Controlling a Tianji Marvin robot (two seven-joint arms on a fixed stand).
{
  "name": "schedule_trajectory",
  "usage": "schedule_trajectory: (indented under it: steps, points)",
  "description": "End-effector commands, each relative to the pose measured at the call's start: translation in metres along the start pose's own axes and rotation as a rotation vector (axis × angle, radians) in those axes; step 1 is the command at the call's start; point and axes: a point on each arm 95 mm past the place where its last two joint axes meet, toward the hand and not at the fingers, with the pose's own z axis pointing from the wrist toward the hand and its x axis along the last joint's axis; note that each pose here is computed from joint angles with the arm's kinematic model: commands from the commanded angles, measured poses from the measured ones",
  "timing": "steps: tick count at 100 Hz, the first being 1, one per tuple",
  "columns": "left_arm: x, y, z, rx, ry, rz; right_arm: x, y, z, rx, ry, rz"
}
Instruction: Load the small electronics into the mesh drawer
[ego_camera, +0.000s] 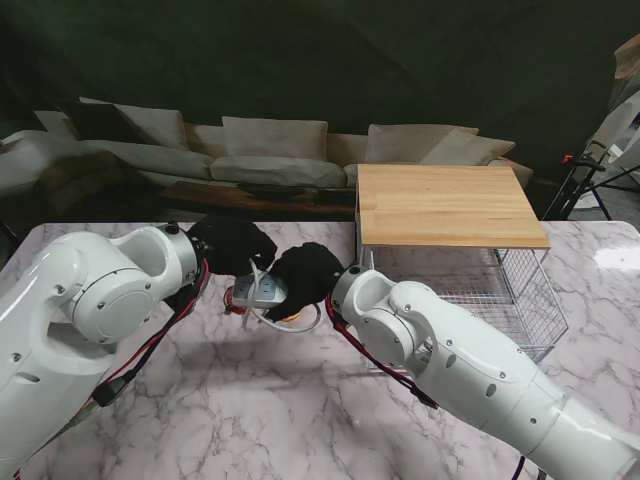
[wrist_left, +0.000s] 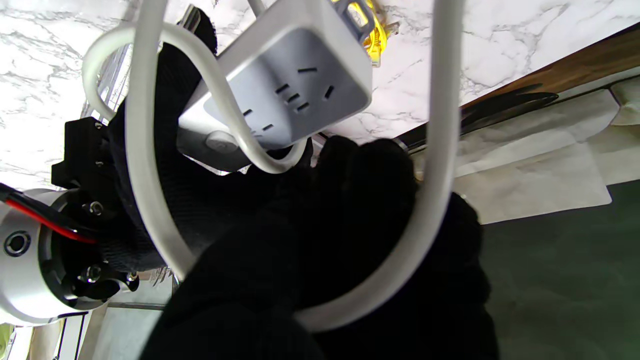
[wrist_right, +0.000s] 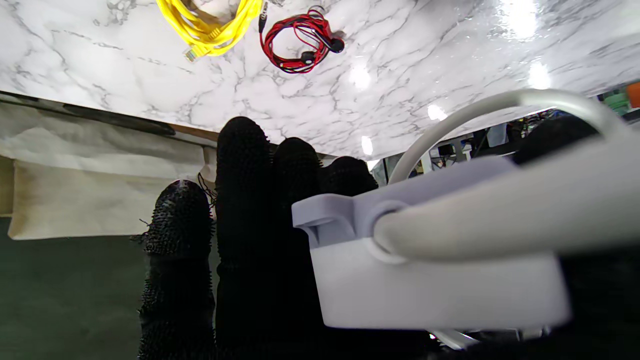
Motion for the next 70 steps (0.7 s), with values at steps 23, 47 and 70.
schedule_trajectory:
  steps: [23,47,70]
  points:
    - [-0.016,-0.006,0.018,-0.046,-0.014,0.003,0.014,-0.002,-0.003,-0.013,0.145,0.024]
    - [-0.016,-0.003,0.034,-0.150,0.030,-0.009,0.028,0.003,-0.008,-0.040,0.239,0.116]
    - [-0.012,-0.003,0.037,-0.208,0.074,-0.017,0.030,0.006,-0.013,-0.071,0.233,0.231]
